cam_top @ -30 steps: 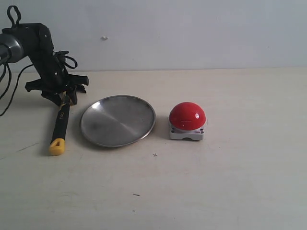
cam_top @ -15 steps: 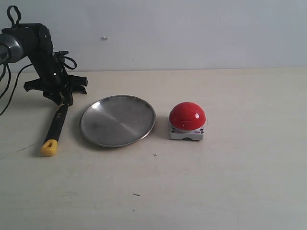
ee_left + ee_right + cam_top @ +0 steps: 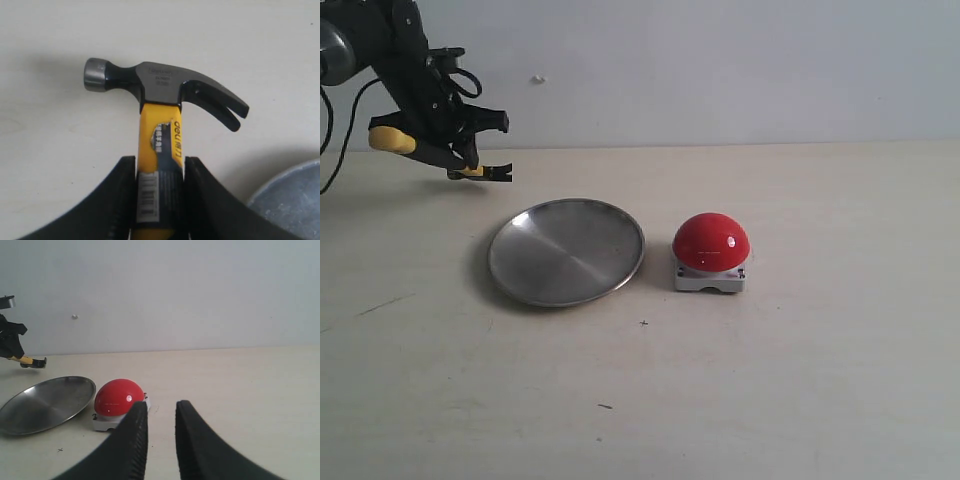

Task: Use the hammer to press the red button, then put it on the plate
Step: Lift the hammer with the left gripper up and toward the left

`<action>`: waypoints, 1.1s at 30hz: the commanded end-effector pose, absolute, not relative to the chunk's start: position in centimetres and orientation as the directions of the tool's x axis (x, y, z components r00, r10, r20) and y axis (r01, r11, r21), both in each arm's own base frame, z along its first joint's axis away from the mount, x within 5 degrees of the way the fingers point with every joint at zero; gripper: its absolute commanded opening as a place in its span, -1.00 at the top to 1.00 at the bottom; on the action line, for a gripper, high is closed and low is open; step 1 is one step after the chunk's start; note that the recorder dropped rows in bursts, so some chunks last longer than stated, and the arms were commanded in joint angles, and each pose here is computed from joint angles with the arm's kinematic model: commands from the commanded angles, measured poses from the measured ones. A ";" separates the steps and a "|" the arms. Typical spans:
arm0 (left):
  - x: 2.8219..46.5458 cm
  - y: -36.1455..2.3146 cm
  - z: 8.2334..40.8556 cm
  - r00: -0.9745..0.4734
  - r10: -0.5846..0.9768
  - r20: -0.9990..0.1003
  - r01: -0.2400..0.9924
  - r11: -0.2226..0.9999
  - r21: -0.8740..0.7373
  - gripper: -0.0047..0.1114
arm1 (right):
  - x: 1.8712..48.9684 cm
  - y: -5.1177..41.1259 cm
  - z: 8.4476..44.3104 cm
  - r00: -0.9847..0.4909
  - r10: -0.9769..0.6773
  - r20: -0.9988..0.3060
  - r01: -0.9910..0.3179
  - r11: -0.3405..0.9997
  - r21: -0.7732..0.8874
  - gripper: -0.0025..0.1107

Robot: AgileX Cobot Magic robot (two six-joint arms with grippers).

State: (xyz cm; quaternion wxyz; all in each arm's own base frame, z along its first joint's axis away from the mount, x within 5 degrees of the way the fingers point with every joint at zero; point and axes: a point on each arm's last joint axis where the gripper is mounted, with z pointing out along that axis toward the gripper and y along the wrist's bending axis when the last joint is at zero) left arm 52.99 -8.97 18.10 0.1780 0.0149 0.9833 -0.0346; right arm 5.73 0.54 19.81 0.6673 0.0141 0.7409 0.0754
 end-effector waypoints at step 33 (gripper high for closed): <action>50.9 -12.5 28.6 -0.798 0.033 -0.602 0.064 0.998 -0.030 0.92 | 5.7 0.5 19.7 -0.107 0.124 -0.987 -0.074 0.988 0.132 0.58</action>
